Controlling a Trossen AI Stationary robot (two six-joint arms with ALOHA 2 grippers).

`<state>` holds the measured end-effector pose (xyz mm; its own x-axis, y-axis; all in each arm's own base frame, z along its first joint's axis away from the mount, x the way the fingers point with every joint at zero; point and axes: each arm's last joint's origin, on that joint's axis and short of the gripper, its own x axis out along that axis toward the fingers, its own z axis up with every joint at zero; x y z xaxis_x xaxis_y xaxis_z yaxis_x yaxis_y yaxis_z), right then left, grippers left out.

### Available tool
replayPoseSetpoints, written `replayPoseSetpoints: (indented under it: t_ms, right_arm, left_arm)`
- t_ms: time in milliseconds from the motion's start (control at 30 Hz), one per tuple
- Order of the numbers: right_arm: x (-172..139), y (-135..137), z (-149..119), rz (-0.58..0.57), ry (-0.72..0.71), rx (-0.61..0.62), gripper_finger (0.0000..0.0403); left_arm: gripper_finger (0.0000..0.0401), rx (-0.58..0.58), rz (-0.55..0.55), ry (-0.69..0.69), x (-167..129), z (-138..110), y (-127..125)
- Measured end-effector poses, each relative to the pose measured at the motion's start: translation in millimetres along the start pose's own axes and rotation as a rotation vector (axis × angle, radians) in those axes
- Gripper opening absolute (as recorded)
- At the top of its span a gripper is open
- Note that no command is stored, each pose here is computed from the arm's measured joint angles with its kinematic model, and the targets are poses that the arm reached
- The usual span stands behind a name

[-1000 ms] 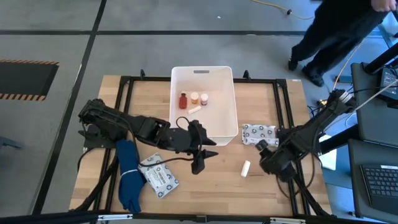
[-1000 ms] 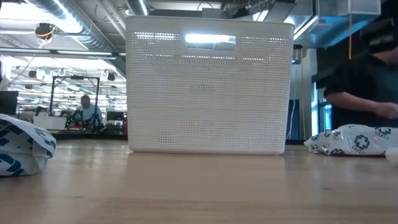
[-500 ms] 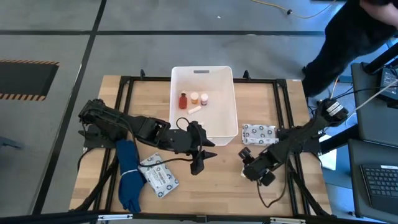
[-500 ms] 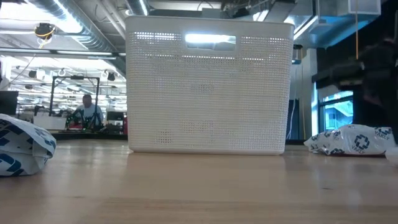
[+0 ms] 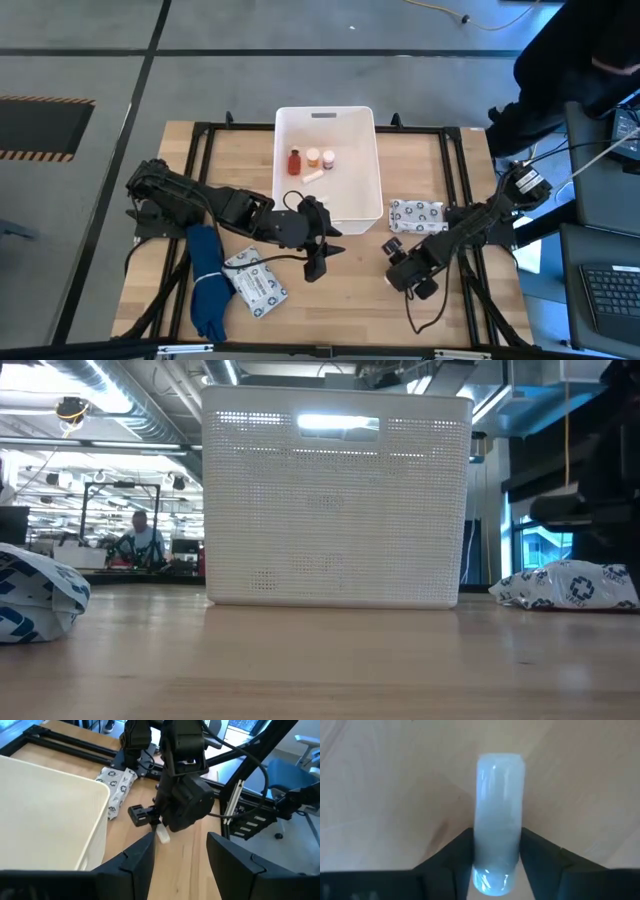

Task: Pick & place medical supplies in basket/bin
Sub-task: Put the rolled gauze into the white bin

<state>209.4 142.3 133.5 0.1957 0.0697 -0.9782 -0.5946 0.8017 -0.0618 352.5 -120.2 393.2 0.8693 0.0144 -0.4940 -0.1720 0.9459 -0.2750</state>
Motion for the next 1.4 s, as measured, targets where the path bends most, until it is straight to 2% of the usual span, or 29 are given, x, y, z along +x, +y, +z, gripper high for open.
replayPoseSetpoints:
  t_ms: [167, 300, 433, 500, 600, 733, 900, 1100, 1167, 1267, 1400]
  right_arm:
    - [-14, -1, -1, 0.015, -0.049, 0.085, 0.0095]
    - [-39, 1, -2, 0.109, -0.071, 0.148, 0.006]
    - [-81, -1, 5, 0.137, -0.138, 0.156, 0.0053]
    - [-106, -3, 12, 0.133, -0.223, 0.149, 0.0059]
    - [-146, -11, 20, 0.064, -0.367, 0.162, 0.0067]
    - [-193, -29, 26, -0.114, -0.534, 0.177, 0.007]
    - [-239, -70, 34, -0.304, -0.711, 0.263, 0.007]
    - [-269, -139, 45, -0.516, -0.877, 0.421, 0.0066]
    - [-270, -164, 48, -0.573, -0.876, 0.467, 0.0063]
    - [-258, -202, 50, -0.633, -0.798, 0.492, 0.0062]
    - [-221, -250, 49, -0.602, -0.686, 0.511, 0.0064]
  left_arm:
    - [0.0171, 0.006, 0.004, 0.02, 0, -2, 1]
    - [0.0171, 0.006, 0.003, 0.019, 0, -2, 1]
    - [0.0171, 0.005, 0.002, 0.018, 0, -1, 1]
    - [0.0171, 0.005, 0.001, 0.017, 0, -1, 1]
    - [0.0171, 0.002, -0.004, 0.008, -4, 0, 1]
    - [0.0171, 0.018, -0.008, -0.042, -20, 8, 2]
    - [0.0171, 0.066, 0.043, -0.125, -43, 18, 7]
    - [0.0171, 0.153, 0.105, -0.178, -58, 26, 14]
    - [0.0171, 0.176, 0.108, -0.179, -61, 27, 15]
    - [0.0171, 0.196, 0.108, -0.174, -66, 28, 17]
    - [0.0171, 0.224, 0.125, -0.136, -72, 25, 21]
